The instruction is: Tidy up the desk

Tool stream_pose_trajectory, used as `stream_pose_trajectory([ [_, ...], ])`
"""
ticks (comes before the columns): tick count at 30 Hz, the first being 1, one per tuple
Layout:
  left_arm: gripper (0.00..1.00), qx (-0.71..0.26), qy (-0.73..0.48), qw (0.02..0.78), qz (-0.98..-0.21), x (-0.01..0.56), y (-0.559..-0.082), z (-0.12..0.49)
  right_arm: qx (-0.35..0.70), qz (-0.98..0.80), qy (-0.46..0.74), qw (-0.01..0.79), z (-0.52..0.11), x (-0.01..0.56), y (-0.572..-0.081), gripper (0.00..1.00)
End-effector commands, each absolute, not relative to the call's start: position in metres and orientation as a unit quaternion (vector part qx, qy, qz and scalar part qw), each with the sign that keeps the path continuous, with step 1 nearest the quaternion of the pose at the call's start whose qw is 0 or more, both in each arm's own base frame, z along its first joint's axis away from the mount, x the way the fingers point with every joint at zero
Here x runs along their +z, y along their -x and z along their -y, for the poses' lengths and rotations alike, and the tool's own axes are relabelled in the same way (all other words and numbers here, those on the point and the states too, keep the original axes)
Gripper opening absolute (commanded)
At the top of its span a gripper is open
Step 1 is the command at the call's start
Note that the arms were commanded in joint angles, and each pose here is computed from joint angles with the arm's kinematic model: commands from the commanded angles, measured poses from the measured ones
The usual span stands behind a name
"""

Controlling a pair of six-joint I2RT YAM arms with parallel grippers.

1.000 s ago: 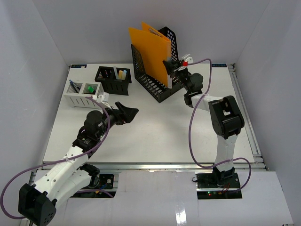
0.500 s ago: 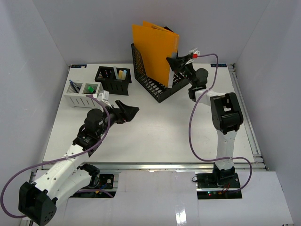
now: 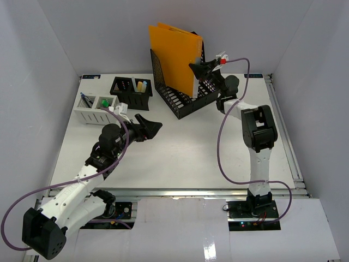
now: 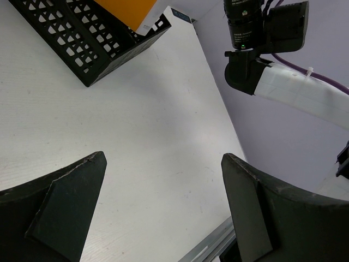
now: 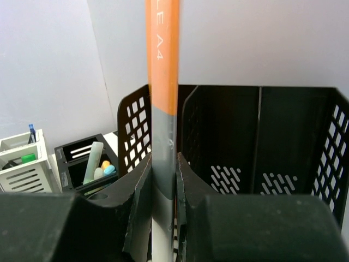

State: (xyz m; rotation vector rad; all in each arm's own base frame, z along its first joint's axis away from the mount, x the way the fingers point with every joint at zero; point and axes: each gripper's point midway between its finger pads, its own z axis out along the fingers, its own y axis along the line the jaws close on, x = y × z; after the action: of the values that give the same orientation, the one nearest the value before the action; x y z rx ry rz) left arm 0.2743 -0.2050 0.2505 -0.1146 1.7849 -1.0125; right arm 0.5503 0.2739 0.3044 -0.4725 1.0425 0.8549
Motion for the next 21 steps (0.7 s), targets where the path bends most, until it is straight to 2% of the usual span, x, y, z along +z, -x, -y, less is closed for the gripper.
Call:
stream_pose_trajectory([
  [1, 0.98, -0.437, 0.038, 0.529, -0.727, 0.267, -0.273, 0.207, 0.341, -0.199, 0.263, 0.880, -0.254, 0.409, -0.463, 0.08],
  [5, 0.98, -0.448, 0.030, 0.527, -0.722, 0.267, -0.273, 0.212, 0.327, -0.209, 0.298, 0.872, -0.260, 0.396, -0.450, 0.13],
  [11, 0.98, -0.454, 0.014, 0.528, -0.718, 0.279, -0.279, 0.220, 0.297, -0.207, 0.343, 0.867, -0.269, 0.385, -0.424, 0.34],
  [14, 0.98, -0.447, 0.002, 0.539, -0.714, 0.301, -0.291, 0.225, 0.289, -0.196, 0.357, 0.867, -0.276, 0.388, -0.405, 0.45],
  [21, 0.98, -0.431, 0.017, 0.558, -0.709, 0.334, -0.337, 0.239, 0.259, -0.213, 0.374, 0.865, -0.294, 0.384, -0.390, 0.59],
])
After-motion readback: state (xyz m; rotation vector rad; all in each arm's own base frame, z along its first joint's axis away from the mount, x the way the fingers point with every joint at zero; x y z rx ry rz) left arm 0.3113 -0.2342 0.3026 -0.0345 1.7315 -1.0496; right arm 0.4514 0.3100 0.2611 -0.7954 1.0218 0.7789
